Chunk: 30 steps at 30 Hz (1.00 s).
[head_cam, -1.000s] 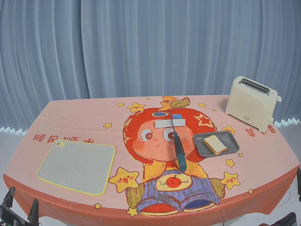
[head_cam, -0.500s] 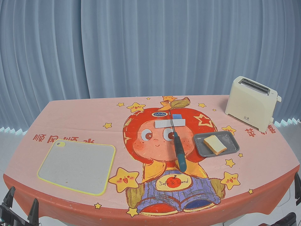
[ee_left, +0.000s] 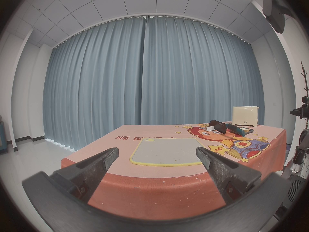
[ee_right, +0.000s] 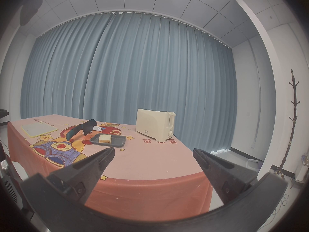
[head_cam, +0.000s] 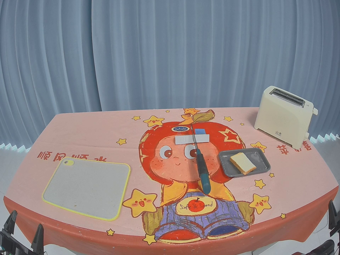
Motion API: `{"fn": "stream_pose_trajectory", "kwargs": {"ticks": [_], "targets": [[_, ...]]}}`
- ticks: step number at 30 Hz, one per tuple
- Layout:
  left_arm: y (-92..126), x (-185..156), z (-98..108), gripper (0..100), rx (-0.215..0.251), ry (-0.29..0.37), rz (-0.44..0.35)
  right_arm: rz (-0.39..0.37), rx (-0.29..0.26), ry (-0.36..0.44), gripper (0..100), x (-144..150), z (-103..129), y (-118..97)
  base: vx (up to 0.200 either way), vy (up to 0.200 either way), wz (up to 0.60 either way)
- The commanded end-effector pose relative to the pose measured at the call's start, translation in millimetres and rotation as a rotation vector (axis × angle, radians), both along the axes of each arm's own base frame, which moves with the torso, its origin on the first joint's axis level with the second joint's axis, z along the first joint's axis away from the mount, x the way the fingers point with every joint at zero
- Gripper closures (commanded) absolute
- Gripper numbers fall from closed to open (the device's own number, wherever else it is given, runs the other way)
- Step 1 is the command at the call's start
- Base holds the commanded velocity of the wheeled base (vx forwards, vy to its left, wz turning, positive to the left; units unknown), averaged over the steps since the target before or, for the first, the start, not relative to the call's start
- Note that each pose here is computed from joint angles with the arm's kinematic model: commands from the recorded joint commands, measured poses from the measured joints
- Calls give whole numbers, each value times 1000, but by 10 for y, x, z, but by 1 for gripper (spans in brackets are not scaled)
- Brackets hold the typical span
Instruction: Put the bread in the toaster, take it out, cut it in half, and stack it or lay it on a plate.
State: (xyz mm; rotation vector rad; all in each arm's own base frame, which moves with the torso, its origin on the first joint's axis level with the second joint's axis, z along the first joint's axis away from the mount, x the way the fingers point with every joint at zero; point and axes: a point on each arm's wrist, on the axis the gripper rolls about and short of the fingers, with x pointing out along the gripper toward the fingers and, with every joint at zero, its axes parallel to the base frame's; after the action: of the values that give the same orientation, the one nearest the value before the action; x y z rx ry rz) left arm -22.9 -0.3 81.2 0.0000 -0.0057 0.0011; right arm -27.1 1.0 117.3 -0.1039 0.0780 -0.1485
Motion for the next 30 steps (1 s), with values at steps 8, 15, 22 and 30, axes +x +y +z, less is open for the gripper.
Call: {"fn": "stream_pose_trajectory", "kwargs": {"ticks": [8,15,22,30], "targets": [[0,1,-52,0,0,1,0,2,1,-4,0,-8,-76,1,0,0,0],[0,1,-52,0,0,1,0,8,4,31,0,35,-206,-2,0,0,0],[0,1,-52,0,0,1,0,18,14,56,0,63,-303,-2,0,0,0],[0,1,-52,0,0,1,0,76,28,-24,0,113,-335,7,0,0,0]]}}
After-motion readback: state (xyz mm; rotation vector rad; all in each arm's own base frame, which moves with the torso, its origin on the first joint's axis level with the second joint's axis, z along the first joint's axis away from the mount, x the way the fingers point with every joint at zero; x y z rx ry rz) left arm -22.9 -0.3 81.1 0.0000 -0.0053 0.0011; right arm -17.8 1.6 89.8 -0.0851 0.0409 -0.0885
